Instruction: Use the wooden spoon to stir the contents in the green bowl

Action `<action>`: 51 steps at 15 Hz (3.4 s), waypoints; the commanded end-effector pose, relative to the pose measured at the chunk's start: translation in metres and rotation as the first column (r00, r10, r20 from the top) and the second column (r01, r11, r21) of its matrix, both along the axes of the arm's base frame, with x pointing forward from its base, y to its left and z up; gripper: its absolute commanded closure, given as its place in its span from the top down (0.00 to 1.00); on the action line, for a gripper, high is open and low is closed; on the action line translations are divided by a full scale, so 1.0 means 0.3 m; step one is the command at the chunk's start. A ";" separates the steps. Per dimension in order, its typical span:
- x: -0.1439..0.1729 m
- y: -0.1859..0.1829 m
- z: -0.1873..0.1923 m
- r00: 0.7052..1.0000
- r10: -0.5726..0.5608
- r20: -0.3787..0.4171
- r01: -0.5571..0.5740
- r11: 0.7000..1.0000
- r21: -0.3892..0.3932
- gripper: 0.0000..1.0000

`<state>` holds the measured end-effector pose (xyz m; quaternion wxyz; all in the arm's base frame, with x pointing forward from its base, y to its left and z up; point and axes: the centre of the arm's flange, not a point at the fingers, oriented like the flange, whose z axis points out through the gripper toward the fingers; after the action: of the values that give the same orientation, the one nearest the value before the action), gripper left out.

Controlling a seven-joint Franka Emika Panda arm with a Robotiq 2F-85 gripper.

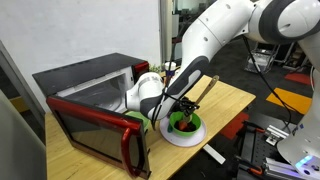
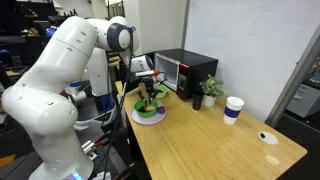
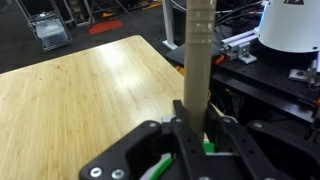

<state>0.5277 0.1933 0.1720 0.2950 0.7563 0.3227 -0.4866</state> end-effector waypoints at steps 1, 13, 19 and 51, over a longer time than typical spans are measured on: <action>0.000 0.000 0.000 1.000 0.000 0.000 0.000 1.000 0.000 0.22; 0.000 0.000 0.000 1.000 0.000 0.000 0.000 1.000 0.000 0.22; 0.000 0.000 0.000 1.000 0.000 0.000 0.000 1.000 0.000 0.22; -0.070 0.127 -0.106 0.997 0.068 -0.048 -0.074 0.988 -0.138 0.06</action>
<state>0.5142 0.2434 0.1404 0.3598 0.7077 0.3292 -0.5112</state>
